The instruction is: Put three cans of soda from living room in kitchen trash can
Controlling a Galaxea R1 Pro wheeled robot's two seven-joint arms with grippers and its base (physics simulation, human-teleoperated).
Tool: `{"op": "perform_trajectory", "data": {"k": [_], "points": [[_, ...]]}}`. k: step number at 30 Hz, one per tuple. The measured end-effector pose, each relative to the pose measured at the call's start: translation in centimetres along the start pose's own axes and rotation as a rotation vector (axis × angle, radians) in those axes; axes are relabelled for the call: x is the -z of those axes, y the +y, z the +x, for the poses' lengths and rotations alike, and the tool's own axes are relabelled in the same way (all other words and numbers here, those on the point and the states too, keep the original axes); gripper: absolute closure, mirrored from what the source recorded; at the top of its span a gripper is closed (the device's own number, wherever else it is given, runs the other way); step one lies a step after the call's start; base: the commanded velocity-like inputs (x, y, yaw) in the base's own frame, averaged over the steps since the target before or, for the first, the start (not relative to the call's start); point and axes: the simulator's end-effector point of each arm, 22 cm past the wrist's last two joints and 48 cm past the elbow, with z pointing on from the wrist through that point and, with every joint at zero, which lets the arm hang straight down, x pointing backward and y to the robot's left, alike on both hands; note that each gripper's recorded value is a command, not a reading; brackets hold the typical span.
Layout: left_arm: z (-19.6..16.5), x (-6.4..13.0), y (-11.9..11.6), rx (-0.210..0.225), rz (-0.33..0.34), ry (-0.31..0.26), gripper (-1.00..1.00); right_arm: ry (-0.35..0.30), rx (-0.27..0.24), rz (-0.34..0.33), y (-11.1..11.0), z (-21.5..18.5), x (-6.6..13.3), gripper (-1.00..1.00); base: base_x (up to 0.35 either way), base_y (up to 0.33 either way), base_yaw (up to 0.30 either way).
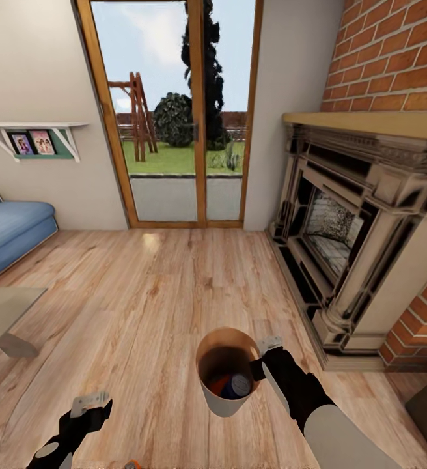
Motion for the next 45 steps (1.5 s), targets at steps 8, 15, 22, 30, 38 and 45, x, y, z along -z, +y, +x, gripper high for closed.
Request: {"op": "perform_trajectory", "data": {"k": [8, 15, 22, 30, 38, 45], "points": [[1.7, -1.0, 0.0, -0.001, -0.001, 0.012, -1.0, 0.012, 0.0, -0.003, 0.3, 1.1, -1.7, 1.0, 0.0, 0.0, 0.0], [3.1, -2.0, 0.0, -0.004, -0.001, 0.022, -1.0, 0.023, 0.001, -0.006, 0.6, 2.1, -3.2, 1.0, 0.0, 0.0, 0.0], [4.5, -2.9, -0.1, -0.006, 0.0, 0.029, -1.0, 0.043, 0.003, -0.009, 1.0, 3.5, -4.9, 1.0, 0.0, 0.0, 0.0], [6.2, -4.0, -0.1, -0.007, -0.001, 0.041, -1.0, 0.056, 0.003, -0.013, 1.4, 4.8, -6.7, 1.0, 0.0, 0.0, 0.0], [8.1, -5.0, 0.0, -0.009, -0.003, 0.054, -1.0, 0.069, 0.004, -0.016, 1.7, 6.1, -8.5, 1.0, 0.0, 0.0, 0.0], [9.7, -5.9, 0.0, -0.01, -0.003, 0.065, -1.0, 0.08, 0.004, -0.019, 2.1, 7.2, -10.0, 1.0, 0.0, 0.0, 0.0]]}}
